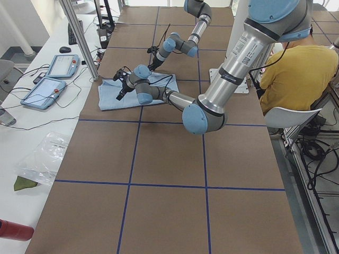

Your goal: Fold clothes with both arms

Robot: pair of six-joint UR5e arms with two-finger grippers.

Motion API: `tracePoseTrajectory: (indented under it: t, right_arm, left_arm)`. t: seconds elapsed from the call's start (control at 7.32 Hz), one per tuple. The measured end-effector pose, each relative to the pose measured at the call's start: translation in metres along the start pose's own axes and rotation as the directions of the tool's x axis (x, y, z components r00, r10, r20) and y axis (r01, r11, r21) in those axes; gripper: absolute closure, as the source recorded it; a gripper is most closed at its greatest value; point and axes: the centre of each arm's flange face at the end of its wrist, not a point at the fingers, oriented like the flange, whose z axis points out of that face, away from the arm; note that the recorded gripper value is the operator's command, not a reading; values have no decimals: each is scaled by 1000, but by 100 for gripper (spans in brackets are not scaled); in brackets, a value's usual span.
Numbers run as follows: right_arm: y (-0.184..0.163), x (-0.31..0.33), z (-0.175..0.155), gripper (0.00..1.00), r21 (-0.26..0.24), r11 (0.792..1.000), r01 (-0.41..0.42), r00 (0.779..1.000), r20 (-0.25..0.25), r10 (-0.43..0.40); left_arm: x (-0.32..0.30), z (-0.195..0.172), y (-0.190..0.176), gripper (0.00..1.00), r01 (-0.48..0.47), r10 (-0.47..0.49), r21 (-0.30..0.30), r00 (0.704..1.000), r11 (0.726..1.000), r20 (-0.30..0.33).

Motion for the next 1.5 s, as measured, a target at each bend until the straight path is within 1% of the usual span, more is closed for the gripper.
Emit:
tracePoseTrajectory:
  t: [0.27,0.68,1.09,1.37,1.5]
  right_arm:
    - [0,0,-1,100,4,1000,-20,1000,4,20]
    - [-4,-4,-10,100,-1,1000,-24,999,23,24]
    - [-7,-4,-11,100,1,1000,-22,999,26,22]
    - [-14,-4,-16,100,6,1000,-25,999,23,25]
    - [-23,8,-25,100,8,1000,-23,1000,21,22]
  left_arm:
    - [0,0,0,0,0,0,1,1000,1000,-1]
    - [0,-1,0,0,1,-1,2,1000,1000,-2]
    - [1,0,0,0,1,-1,1,1000,1000,-2]
    - [3,1,2,0,5,-5,-2,1000,1000,-5]
    - [7,2,5,0,13,-13,-6,1000,1000,-9]
